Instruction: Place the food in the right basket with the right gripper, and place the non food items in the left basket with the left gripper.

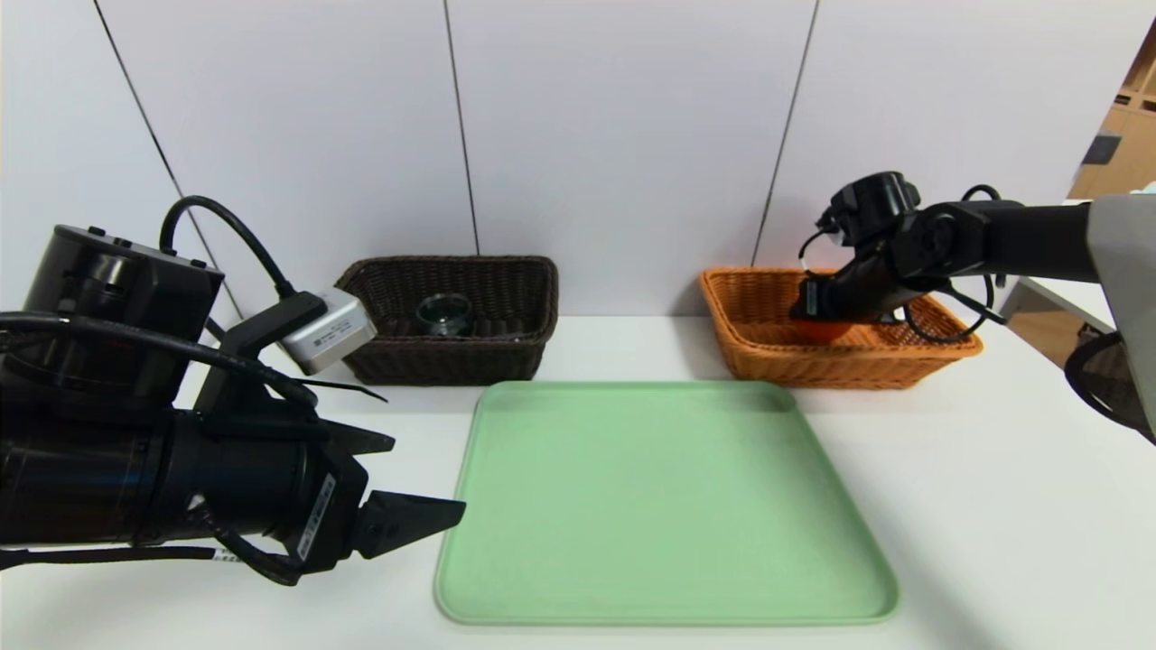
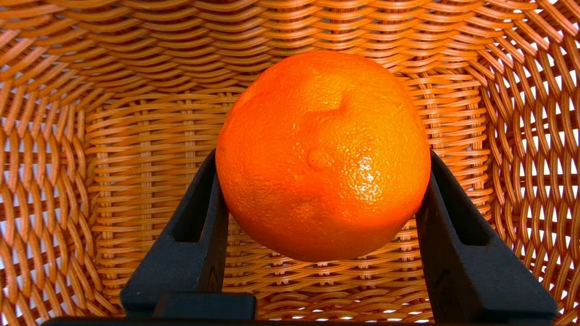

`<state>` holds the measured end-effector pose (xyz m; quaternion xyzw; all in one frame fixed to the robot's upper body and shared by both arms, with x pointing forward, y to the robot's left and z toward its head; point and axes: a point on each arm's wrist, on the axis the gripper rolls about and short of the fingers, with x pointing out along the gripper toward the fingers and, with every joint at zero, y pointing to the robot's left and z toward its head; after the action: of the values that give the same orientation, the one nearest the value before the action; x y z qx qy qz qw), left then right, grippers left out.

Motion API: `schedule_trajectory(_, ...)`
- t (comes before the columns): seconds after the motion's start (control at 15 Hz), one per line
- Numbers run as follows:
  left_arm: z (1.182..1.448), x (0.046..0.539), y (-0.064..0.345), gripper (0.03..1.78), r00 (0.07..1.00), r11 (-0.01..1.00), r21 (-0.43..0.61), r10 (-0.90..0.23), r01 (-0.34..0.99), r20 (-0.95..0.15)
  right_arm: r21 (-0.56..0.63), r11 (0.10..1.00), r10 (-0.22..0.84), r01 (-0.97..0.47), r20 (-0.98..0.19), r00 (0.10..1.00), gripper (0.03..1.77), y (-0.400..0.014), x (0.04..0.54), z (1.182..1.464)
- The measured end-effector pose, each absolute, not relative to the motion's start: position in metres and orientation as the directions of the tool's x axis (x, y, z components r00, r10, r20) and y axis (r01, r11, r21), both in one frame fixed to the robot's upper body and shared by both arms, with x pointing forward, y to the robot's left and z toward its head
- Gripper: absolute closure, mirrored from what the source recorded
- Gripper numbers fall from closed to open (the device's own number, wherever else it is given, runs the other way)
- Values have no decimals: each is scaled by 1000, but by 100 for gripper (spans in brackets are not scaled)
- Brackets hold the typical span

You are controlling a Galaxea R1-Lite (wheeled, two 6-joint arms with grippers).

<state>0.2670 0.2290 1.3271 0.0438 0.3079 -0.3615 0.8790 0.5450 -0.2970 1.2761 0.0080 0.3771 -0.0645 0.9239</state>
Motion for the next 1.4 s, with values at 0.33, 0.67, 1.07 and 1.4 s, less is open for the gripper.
schedule_trajectory(0.33,1327,267,229,12,550,734,-144,-609,663,-572,-41,992,-110,116,-718,688,67,-297,546,1272)
schedule_trajectory(0.67,1329,267,229,12,552,734,-143,-610,664,-568,-43,993,-104,107,-735,670,63,-297,542,1275)
schedule_trajectory(1.07,1329,266,230,12,554,734,-142,-611,665,-565,-17,994,-88,108,-712,697,34,-301,540,1285)
schedule_trajectory(1.4,1331,264,230,12,557,733,-141,-613,665,-560,-11,994,-88,112,-693,716,22,-302,535,1297)
